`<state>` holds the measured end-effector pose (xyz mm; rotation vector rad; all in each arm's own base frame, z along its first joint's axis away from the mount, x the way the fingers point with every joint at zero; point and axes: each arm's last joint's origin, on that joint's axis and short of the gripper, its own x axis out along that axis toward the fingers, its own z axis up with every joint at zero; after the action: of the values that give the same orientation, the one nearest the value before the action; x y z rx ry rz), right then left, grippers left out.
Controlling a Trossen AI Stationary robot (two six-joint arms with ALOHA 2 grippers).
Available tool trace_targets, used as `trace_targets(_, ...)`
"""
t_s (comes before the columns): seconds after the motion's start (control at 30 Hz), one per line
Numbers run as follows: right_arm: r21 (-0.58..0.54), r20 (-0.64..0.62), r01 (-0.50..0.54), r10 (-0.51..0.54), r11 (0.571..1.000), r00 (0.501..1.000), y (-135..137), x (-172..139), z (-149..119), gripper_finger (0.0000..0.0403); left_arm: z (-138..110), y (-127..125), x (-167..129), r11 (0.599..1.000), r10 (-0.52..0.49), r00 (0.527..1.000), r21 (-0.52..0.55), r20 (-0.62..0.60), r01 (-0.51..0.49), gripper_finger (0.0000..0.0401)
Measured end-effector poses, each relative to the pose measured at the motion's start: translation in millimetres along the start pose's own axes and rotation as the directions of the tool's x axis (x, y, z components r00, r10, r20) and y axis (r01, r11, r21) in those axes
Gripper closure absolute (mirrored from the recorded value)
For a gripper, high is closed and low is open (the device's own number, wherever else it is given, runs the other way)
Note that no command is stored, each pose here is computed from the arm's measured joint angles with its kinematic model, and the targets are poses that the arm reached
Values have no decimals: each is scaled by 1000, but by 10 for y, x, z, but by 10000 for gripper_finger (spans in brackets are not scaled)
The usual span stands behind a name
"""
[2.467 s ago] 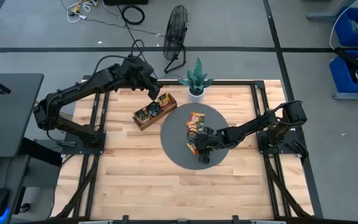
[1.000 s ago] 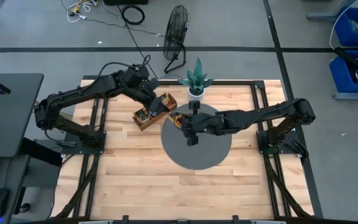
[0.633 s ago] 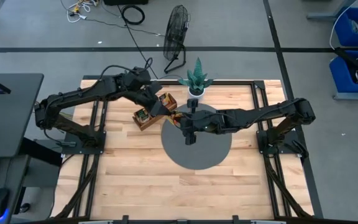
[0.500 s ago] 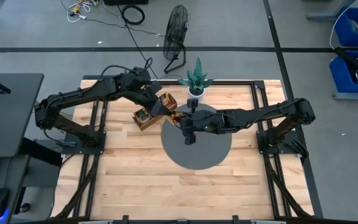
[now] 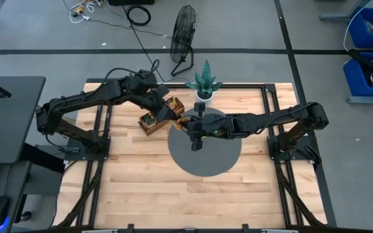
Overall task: Pick & Place Tea
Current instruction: Put the orange tea bag into the right section of the wooden organizer
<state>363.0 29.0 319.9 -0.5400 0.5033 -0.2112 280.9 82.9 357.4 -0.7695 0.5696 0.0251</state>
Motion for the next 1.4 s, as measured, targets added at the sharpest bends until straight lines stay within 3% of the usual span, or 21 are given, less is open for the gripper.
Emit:
trace_targets(0.4, 5, -2, 7, -7, 1000, 1000, -33, 10, -9, 403, 2, 9, 0, 997, 6, 1000, 75, 1, -6, 390)
trace_targets(0.63, 4, -3, -4, 4, 1000, 1000, -36, 13, -15, 393, 12, 24, -2, 991, 52, 998, 120, 30, -56, 397)
trace_targets(0.9, -11, -51, -35, 34, 999, 998, -10, 8, -65, 322, 21, 42, -3, 979, 113, 991, 162, 67, -122, 398)
trace_targets(1.03, 7, -112, -76, 76, 997, 991, 16, -20, -128, 285, 33, 100, -21, 935, 229, 967, 251, 114, -251, 398)
trace_targets(1.17, 84, -143, -72, 84, 994, 986, -29, -124, -146, 262, 44, 287, -1, 876, 394, 913, 257, 109, -408, 398)
trace_targets(1.4, 227, -131, -43, 74, 973, 989, -121, -282, -119, 253, 183, 743, 205, 827, 493, 867, 270, 74, -493, 399)
